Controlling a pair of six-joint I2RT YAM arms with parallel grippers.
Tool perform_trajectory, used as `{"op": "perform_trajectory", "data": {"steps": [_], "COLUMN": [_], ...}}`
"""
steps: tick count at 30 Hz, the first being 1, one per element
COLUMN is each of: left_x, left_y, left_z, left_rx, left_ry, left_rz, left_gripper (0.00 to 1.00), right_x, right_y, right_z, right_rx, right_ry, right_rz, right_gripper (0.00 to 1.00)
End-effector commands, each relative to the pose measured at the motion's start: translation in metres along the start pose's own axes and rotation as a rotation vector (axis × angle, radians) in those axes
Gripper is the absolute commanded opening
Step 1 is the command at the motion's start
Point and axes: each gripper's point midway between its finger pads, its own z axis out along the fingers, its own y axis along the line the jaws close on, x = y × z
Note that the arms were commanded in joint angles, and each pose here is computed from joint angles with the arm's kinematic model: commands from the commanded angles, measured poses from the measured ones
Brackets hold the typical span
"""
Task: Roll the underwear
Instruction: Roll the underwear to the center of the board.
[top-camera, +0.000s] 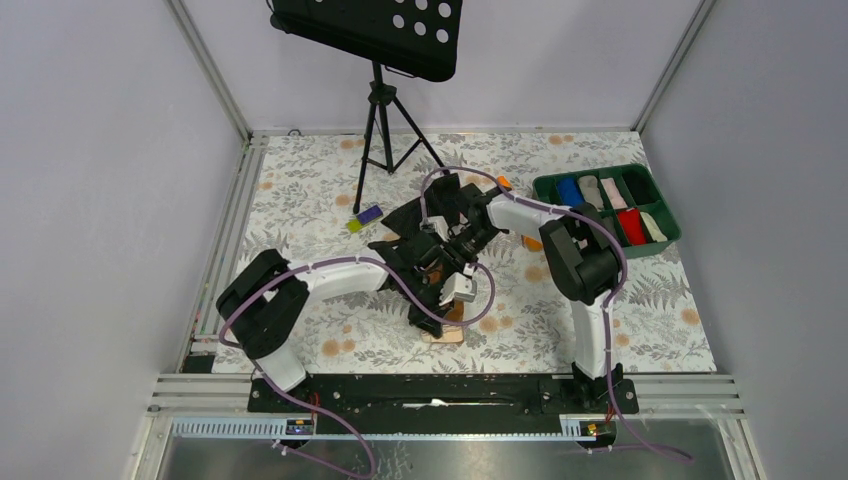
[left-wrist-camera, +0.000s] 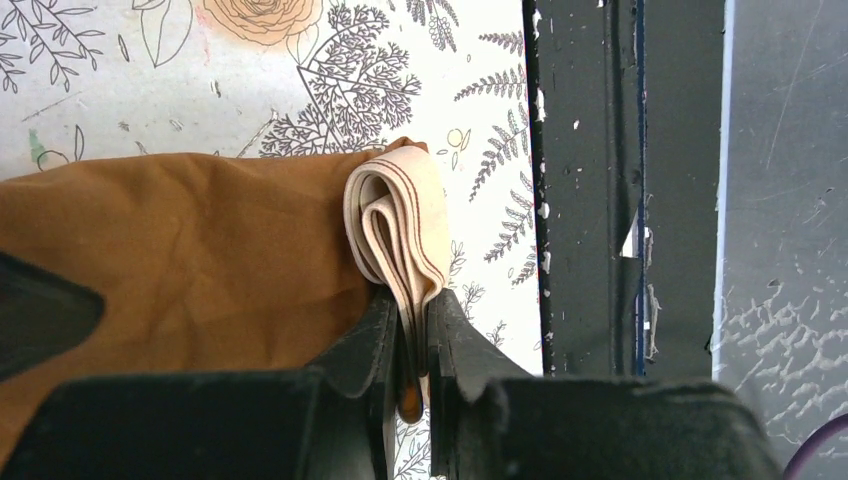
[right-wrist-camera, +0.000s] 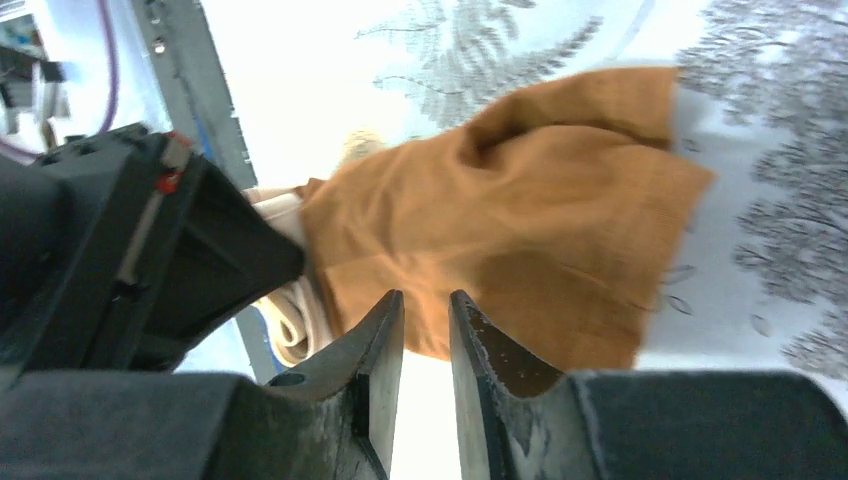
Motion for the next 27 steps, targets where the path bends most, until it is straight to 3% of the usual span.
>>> {"op": "perform_trajectory", "data": {"steps": [1, 9, 15, 19, 27], "left_x": [-0.022, -0.018, -0.015, -0.01, -0.006], "left_y": [-0.007, 0.004, 0.042, 0.052, 0.04], "left_z": [-0.001, 0.0, -0.011, -0.008, 0.002], "left_rx": [0.061, 0.065, -0.007, 0.021, 0.108], "left_ry": [-0.055, -0.042, -0.044, -0.046, -0.064], "left_rz": [-0.003, -0.061, -0.087, -0.133, -0.177], "left_gripper": [0.0, 0.0, 0.0, 0.0, 0.0], "right_x": [-0.003, 0.001, -0.007, -0.031, -0.078], "right_y": [-0.033, -0.07, -0.06, -0.04, -0.027], "right_z": [0.003, 0.014, 0.011, -0.031, -0.173], "right_rx": [0.136, 0.231, 0.205, 0.272, 0.492], "right_ry": [-0.005, 0.037, 0.011, -0.032, -0.29], "right_rz": [0.066, 0.138, 0.129, 0.026, -0.047], "right_gripper": [0.28, 0.24, 0.25, 0.29, 0.36]}}
